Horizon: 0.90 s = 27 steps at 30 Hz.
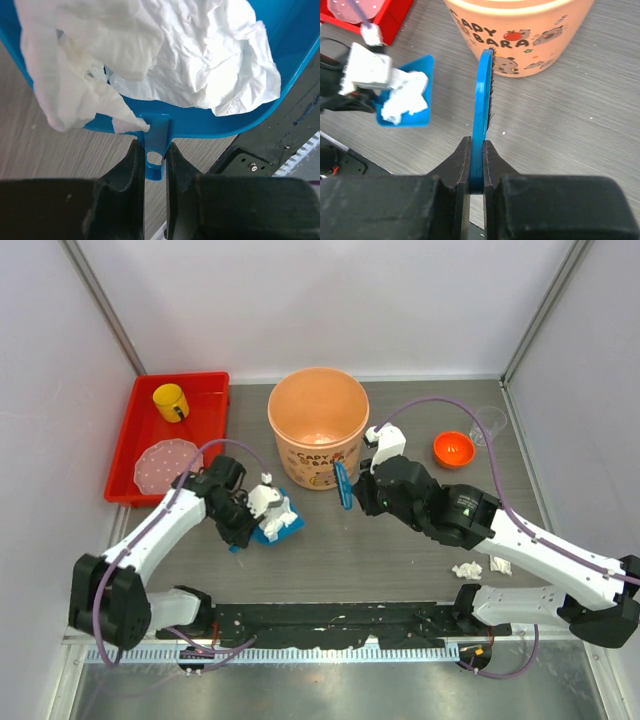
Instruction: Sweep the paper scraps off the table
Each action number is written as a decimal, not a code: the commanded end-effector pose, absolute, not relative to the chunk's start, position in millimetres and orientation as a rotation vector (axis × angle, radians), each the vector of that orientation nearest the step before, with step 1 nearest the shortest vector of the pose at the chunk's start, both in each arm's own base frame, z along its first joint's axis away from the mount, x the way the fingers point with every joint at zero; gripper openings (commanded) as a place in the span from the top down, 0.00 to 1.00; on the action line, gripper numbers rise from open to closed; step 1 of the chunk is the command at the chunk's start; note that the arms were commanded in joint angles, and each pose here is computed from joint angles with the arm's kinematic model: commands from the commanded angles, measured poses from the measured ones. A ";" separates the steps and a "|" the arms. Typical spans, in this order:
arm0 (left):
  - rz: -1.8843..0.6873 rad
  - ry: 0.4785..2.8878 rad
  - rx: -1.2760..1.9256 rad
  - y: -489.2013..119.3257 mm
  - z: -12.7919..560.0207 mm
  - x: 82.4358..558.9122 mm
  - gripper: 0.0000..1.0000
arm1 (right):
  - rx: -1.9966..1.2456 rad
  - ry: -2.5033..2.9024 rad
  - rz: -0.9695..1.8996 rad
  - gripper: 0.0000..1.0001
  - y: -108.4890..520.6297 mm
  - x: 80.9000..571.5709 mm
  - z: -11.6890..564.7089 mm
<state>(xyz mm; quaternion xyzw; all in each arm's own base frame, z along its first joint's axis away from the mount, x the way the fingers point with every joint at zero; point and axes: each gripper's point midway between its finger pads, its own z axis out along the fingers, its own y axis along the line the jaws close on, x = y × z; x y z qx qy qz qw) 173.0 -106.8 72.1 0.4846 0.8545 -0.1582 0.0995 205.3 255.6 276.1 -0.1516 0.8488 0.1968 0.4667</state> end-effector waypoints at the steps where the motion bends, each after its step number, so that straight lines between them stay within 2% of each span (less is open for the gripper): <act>1: -0.440 2.481 1.299 -95.7 109.9 179.6 1.00 | -0.368 2.049 0.390 0.99 237.1 209.3 292.1; 10: -0.278 2.468 1.000 -48.3 184.9 233.8 1.00 | -0.384 2.060 0.333 0.99 231.8 211.6 284.3; 19: 0.011 2.339 0.802 -28.5 280.8 342.6 1.00 | -0.233 2.115 0.173 0.99 174.4 228.2 271.9; 20: 0.051 2.256 0.803 -35.5 310.0 355.4 1.00 | -0.245 2.133 0.200 0.99 171.9 226.5 270.3; 22: 0.169 2.237 0.797 -36.3 322.0 378.6 1.00 | -0.188 2.154 0.179 0.99 154.2 236.1 265.8; 23: 0.214 2.152 0.837 -53.6 347.9 385.6 1.00 | -0.186 2.161 0.171 0.99 148.8 238.3 263.7; 25: 0.280 2.090 0.943 -87.8 353.7 398.2 1.00 | -0.156 2.176 0.159 0.99 136.7 242.0 260.9; 27: 0.476 1.984 1.015 -97.3 371.4 412.5 1.00 | -0.155 2.184 0.150 0.99 130.7 242.8 260.4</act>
